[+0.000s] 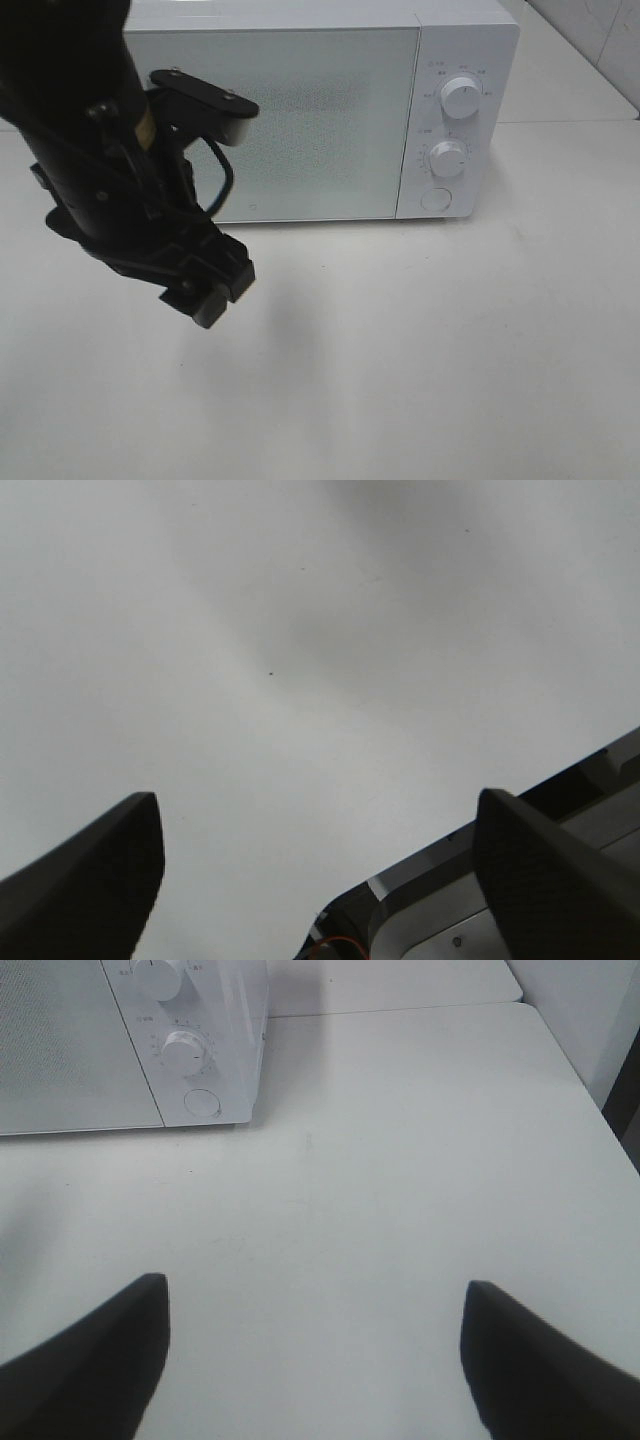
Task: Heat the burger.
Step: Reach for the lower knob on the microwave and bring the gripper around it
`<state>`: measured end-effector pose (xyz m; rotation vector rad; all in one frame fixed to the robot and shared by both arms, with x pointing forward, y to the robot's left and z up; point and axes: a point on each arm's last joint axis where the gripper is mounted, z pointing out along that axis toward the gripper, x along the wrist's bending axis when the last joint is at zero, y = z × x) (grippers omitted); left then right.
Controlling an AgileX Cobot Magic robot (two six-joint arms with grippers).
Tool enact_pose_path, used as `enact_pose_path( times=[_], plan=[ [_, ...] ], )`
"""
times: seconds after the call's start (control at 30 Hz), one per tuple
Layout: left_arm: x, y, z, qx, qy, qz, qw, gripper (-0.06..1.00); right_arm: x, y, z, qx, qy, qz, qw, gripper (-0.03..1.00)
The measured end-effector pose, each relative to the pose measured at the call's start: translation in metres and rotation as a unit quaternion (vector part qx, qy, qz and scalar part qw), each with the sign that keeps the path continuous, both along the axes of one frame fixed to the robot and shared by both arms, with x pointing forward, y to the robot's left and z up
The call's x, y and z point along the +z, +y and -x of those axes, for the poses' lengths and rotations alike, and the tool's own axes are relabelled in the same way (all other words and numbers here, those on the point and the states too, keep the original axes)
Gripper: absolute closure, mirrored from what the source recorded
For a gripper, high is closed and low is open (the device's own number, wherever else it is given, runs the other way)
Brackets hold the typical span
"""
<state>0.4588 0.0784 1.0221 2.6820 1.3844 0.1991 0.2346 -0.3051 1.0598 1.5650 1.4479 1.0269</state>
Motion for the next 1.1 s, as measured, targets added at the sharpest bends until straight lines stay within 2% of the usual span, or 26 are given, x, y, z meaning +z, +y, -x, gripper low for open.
enact_pose_path(
  times=[0.03,0.1,0.13,0.17,0.23,0.27,0.33,0.37,0.4,0.43,0.47,0.5,0.53,0.57,0.63,0.67,0.7,0.73,0.77,0.87,1.1],
  plan=[
    [0.006,0.012,-0.006,0.026,0.005,0.009,1.0,0.17,0.0,0.0,0.0,0.0,0.0,0.0,1.0,0.21],
    [0.009,0.019,-0.01,0.039,0.008,0.015,0.999,0.17,0.0,0.0,0.0,0.0,0.0,0.0,1.0,0.21],
    [0.015,0.036,-0.019,0.064,0.013,0.028,0.997,0.17,0.0,0.0,0.0,0.0,0.0,0.0,1.0,0.21],
    [0.015,0.036,-0.019,0.064,0.013,0.028,0.997,0.17,0.0,0.0,0.0,0.0,0.0,0.0,1.0,0.21],
    [0.024,0.062,-0.029,0.094,0.023,0.051,0.994,0.17,0.0,0.0,0.0,0.0,0.0,0.0,1.0,0.21],
    [0.024,0.062,-0.029,0.094,0.023,0.051,0.994,0.17,0.0,0.0,0.0,0.0,0.0,0.0,1.0,0.21],
    [0.032,0.09,-0.038,0.126,0.033,0.075,0.989,0.17,0.0,0.0,0.0,0.0,0.0,0.0,1.0,0.21],
    [0.032,0.09,-0.038,0.126,0.033,0.075,0.989,0.17,0.0,0.0,0.0,0.0,0.0,0.0,1.0,0.21],
    [0.037,0.11,-0.042,0.147,0.037,0.082,0.985,0.17,0.0,0.0,0.0,0.0,0.0,0.0,1.0,0.21],
    [0.037,0.11,-0.042,0.147,0.037,0.082,0.985,0.17,0.0,0.0,0.0,0.0,0.0,0.0,1.0,0.21],
    [0.042,0.133,-0.045,0.173,0.038,0.085,0.981,0.17,0.0,0.0,0.0,0.0,0.0,0.0,1.0,0.21],
    [0.044,0.144,-0.047,0.189,0.035,0.086,0.977,0.17,0.0,0.0,0.0,0.0,0.0,0.0,1.0,0.21],
    [0.044,0.144,-0.047,0.189,0.035,0.086,0.977,0.17,0.0,0.0,0.0,0.0,0.0,0.0,1.0,0.21],
    [0.048,0.163,-0.048,0.214,0.027,0.088,0.973,0.17,0.0,0.0,0.0,0.0,0.0,0.0,1.0,0.21],
    [0.05,0.171,-0.048,0.225,0.023,0.089,0.97,0.17,0.0,0.0,0.0,0.0,0.0,0.0,1.0,0.21],
    [0.056,0.187,-0.044,0.256,0.014,0.1,0.961,0.17,0.0,0.0,0.0,0.0,0.0,0.0,1.0,0.21],
    [0.058,0.194,-0.041,0.269,0.009,0.103,0.958,0.17,0.0,0.0,0.0,0.0,0.0,0.0,1.0,0.21],
    [0.058,0.194,-0.041,0.269,0.009,0.103,0.958,0.17,0.0,0.0,0.0,0.0,0.0,0.0,1.0,0.21],
    [0.06,0.205,-0.033,0.289,0.004,0.108,0.951,0.17,0.0,0.0,0.0,0.0,0.0,0.0,1.0,0.21],
    [0.057,0.216,-0.018,0.311,0.005,0.106,0.944,0.17,0.0,0.0,0.0,0.0,0.0,0.0,1.0,0.21],
    [0.045,0.22,0.03,0.318,0.007,0.093,0.943,0.17,0.0,0.0,0.0,0.0,0.0,0.0,1.0,0.21]
  ],
)
